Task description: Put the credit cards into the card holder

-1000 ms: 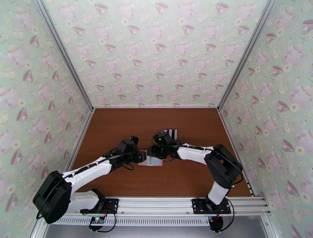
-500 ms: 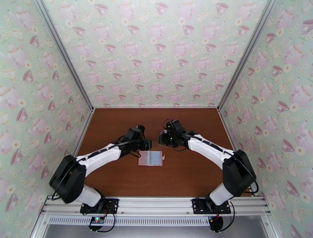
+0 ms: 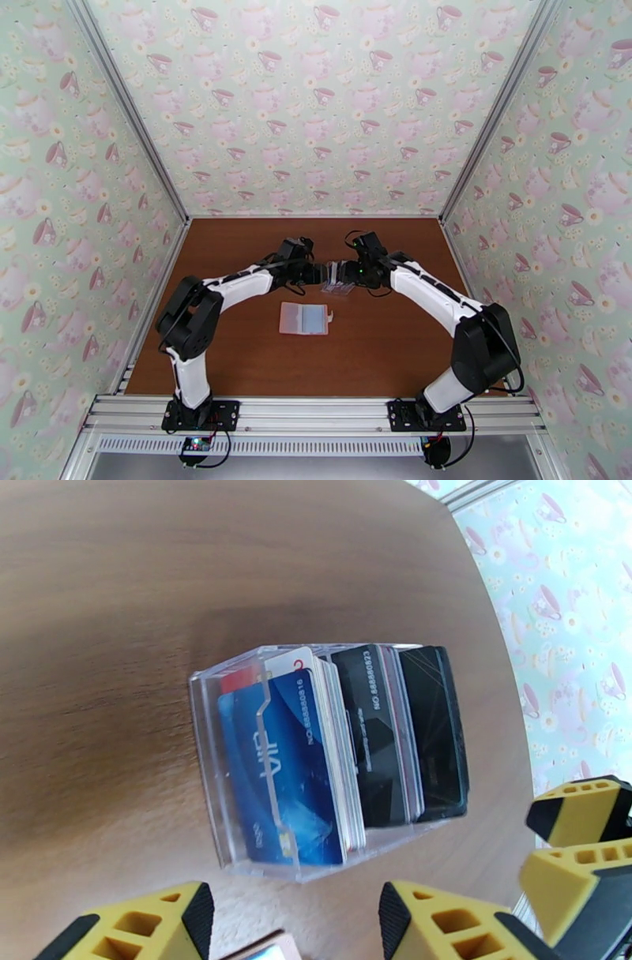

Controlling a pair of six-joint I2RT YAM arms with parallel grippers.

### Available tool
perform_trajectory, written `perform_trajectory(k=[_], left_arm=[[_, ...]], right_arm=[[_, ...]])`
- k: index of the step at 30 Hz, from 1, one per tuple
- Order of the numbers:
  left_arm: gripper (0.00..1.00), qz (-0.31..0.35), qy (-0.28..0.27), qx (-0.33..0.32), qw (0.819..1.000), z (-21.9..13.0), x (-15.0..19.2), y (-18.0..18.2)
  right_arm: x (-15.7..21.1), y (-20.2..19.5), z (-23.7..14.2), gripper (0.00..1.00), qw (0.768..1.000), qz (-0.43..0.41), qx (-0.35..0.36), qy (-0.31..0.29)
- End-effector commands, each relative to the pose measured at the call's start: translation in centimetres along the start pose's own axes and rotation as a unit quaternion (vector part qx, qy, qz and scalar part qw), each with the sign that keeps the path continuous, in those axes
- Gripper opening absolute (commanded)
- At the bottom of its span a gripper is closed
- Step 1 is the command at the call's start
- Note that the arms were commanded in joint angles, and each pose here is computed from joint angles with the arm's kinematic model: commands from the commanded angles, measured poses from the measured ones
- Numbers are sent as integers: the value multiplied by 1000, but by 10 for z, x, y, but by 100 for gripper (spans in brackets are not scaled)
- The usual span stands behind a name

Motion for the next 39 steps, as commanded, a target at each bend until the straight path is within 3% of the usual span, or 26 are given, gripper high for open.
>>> perform_trajectory(k=[1,17,24,39], left_arm=[[60,-13,27,12,999,13,-1,0],[60,-30,49,-3,998,39,9,21],[53,-40,51,-2,998,42,14,26],[51,-54,55,16,997,46,22,21]], right_arm=[[-8,-9,-2,64,1000,-3,17,-4],[-14,-10,22,64,1000,-6,20,14],[-18,-9,24,64,999,-12,35,8],[-20,-2,50,63,996,-46,70,36]])
Point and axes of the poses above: each hand's point on the last joint's axis, 136 mm out from that joint toward the fingers, its own z axis out along the fingers, its own y axis along the line the jaws close on, x = y × z, the point moved 8 cm from there along -z, back along the fingers, and after that the axes turned 13 degrees about -z, right-handed, at the moved point
